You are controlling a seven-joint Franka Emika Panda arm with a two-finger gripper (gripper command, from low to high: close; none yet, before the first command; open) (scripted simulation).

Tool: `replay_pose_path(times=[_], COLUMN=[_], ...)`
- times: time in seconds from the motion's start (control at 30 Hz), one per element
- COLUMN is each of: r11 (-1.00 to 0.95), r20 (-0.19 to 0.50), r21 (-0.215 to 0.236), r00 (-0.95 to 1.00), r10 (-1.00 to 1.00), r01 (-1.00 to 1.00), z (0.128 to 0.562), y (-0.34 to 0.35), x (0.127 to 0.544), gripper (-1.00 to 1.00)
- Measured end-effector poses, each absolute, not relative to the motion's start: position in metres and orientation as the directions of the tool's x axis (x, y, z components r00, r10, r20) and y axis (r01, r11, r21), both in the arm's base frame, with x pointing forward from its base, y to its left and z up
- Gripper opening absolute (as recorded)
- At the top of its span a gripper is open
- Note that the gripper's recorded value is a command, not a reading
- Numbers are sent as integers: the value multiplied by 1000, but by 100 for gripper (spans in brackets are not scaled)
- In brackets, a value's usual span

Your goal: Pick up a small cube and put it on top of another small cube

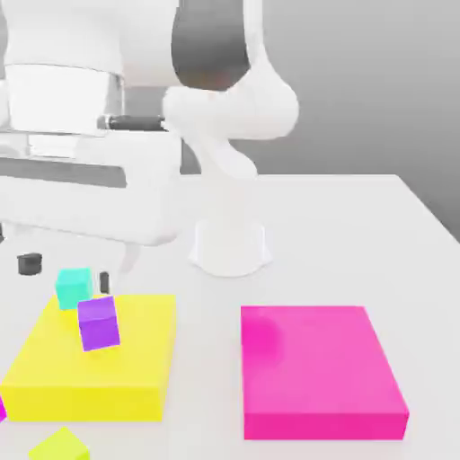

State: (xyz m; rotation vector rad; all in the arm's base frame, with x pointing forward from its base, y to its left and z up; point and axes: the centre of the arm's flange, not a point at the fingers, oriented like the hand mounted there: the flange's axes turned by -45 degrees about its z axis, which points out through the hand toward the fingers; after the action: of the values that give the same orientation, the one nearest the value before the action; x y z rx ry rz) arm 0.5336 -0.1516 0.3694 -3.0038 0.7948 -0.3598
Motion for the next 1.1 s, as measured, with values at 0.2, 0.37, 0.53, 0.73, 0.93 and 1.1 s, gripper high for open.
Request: replay_pose_path(times=[0.2,0.37,0.53,0.73,0.93,1.1], r11=[-806,-762,-759,-759,-666,-446], r20=[80,4,1,1,-1,-5], r21=[-34,-2,0,0,-4,-9], r00=[802,762,759,759,666,446], r10=[-592,-648,-651,-651,-746,-895], r01=[-591,-648,-651,-651,-746,-895], z=[261,175,135,146,217,257], y=[-185,-205,-205,-206,-222,-248], x=[530,518,517,517,490,432], gripper=[0,0,-100,-100,-100,-100])
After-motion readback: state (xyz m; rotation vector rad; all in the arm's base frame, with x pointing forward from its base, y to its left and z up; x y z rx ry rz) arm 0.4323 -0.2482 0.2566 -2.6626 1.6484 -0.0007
